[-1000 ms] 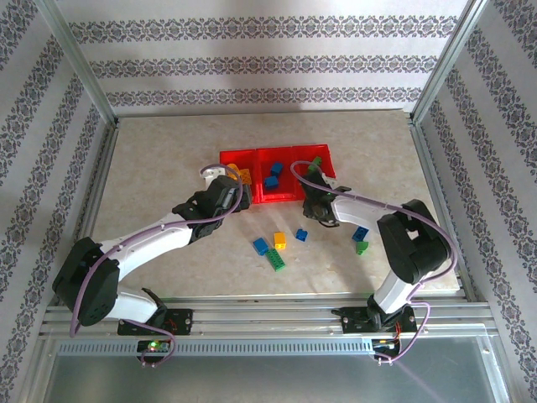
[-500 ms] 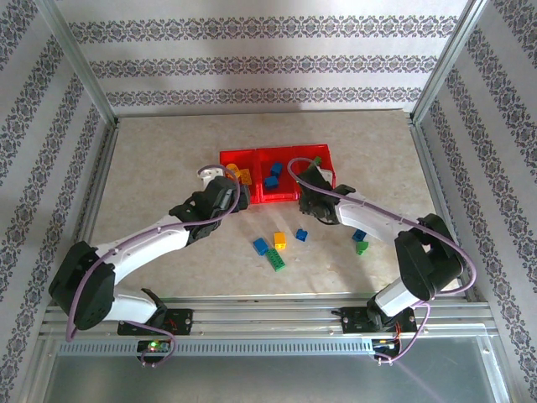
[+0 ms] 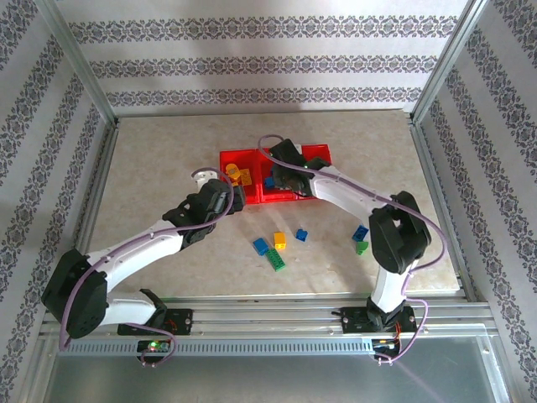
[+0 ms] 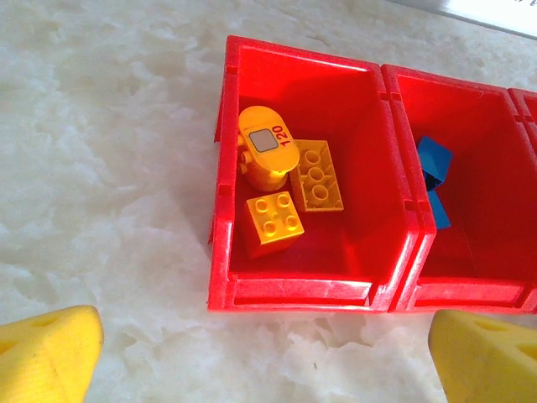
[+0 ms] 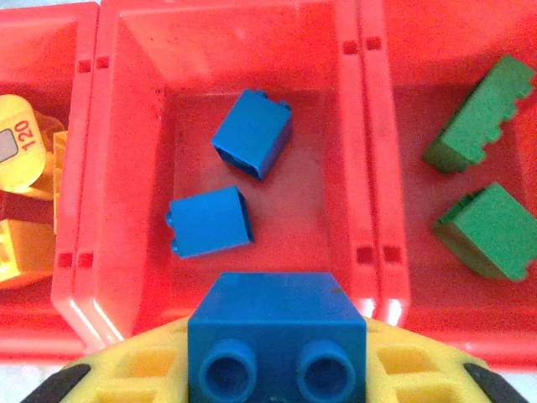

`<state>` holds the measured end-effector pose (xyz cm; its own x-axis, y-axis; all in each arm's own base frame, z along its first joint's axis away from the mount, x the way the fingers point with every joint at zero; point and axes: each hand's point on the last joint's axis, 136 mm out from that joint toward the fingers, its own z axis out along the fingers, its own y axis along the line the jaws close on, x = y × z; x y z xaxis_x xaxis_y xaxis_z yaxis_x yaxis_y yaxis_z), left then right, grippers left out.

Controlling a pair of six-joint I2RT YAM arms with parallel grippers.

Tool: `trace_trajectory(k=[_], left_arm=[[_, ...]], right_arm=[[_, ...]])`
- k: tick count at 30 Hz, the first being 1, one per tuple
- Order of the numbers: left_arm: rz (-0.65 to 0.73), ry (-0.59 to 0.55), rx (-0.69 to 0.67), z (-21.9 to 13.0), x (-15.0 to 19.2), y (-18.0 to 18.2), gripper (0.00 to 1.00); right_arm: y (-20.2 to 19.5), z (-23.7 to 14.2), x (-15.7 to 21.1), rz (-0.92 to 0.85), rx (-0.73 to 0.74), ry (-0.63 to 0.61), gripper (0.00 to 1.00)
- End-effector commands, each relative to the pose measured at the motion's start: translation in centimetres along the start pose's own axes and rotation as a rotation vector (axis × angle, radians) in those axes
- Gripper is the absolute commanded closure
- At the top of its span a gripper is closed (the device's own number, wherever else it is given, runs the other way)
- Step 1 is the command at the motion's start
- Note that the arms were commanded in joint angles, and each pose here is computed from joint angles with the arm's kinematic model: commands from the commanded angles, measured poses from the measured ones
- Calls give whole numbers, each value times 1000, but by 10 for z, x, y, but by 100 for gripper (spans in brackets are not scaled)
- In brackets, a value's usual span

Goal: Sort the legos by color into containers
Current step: Place the lego in the container.

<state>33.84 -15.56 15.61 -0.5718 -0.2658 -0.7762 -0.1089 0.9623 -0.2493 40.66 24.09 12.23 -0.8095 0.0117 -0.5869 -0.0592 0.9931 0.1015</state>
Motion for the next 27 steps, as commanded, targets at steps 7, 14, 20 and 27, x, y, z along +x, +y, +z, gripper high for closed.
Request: trace_trajectory(k=[7,14,20,27], left_arm=[[-18,-13,-39,-3,-1,16,0],[-20,-13,-41,-4,-1,17,0],[-21,-10,-37,-3,-2,16,0],[-24,-10,-34,-4,-3,16,0]], right_arm=[[2,30,-5,-120,82,69,68],[0,40,-5,-133,103,90,61],[0,41,-3,-130,102,96,54],[4,23,-13,-122,78,68,50]])
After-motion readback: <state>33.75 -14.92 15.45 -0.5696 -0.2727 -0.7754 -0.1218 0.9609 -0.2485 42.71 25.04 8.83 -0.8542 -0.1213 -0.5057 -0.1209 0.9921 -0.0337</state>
